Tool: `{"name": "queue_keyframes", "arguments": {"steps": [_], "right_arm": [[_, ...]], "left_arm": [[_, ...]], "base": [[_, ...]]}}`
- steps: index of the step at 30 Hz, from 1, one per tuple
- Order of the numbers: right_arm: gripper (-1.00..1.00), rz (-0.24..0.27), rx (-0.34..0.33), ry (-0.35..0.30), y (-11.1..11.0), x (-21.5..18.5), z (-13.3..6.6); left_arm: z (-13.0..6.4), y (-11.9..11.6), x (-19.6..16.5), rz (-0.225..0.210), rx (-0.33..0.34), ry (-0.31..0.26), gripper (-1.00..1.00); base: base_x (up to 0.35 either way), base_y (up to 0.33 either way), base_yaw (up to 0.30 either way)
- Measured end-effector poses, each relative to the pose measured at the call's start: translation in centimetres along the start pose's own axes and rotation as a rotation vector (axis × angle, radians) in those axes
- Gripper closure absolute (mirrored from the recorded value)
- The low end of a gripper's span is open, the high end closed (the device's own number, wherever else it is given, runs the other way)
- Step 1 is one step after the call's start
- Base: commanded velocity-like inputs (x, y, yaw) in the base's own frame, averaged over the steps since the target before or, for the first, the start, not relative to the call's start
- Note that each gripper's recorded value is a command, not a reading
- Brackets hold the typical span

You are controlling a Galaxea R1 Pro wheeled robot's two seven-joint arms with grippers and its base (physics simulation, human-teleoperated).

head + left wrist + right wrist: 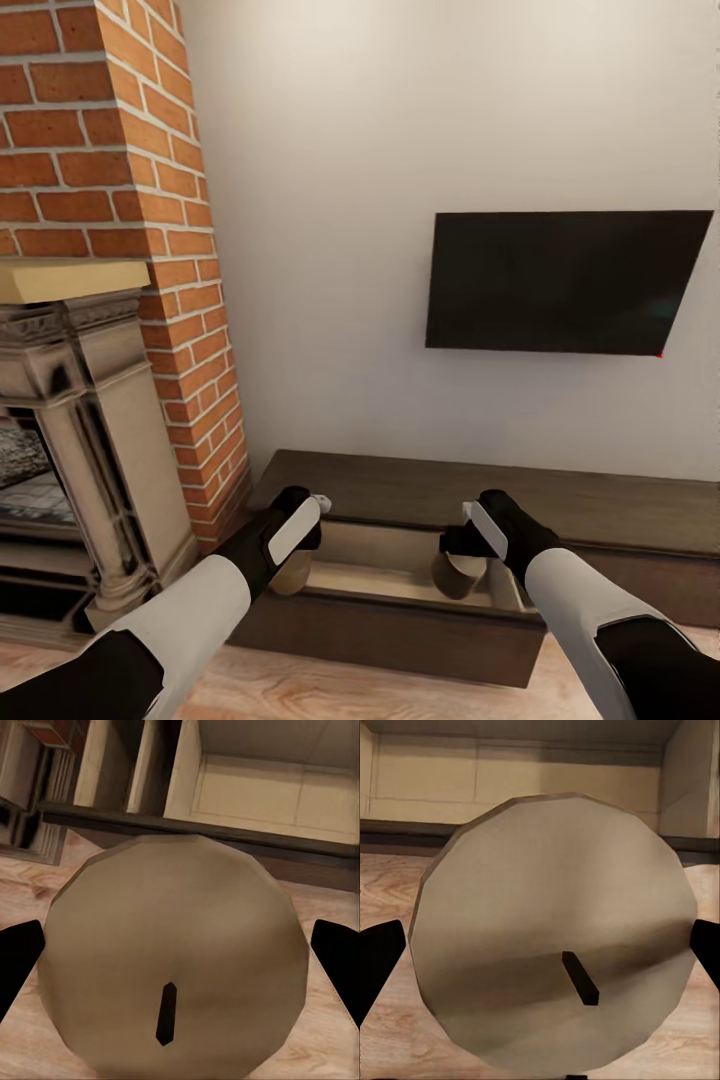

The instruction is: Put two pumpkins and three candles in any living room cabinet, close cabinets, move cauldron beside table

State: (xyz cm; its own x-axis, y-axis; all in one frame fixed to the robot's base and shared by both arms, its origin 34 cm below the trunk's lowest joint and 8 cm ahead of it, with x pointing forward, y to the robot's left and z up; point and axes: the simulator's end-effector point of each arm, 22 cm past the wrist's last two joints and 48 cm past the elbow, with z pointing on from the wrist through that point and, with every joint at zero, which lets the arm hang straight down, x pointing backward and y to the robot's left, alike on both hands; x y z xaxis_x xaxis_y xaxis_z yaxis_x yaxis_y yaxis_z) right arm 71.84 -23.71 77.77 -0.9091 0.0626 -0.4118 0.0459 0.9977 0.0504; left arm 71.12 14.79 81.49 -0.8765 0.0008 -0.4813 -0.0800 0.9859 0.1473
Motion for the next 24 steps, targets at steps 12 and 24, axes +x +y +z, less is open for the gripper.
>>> {"name": "queue_keyframes", "arguments": {"steps": [12, 24], "right_arm": [[1.00, 0.000, -0.003, -0.004, 0.13, -0.15, -0.08], [1.00, 0.002, -0.019, -0.013, 0.55, -0.45, -0.47]], "left_arm": [[-0.15, -0.04, -0.21, 0.003, 0.001, -0.006, 1.00], [-0.43, 0.04, -0.42, 0.004, 0.002, -0.013, 1.00]], "base": [[0.023, -0.016, -0.003], [0.080, 0.000, -0.074]]}}
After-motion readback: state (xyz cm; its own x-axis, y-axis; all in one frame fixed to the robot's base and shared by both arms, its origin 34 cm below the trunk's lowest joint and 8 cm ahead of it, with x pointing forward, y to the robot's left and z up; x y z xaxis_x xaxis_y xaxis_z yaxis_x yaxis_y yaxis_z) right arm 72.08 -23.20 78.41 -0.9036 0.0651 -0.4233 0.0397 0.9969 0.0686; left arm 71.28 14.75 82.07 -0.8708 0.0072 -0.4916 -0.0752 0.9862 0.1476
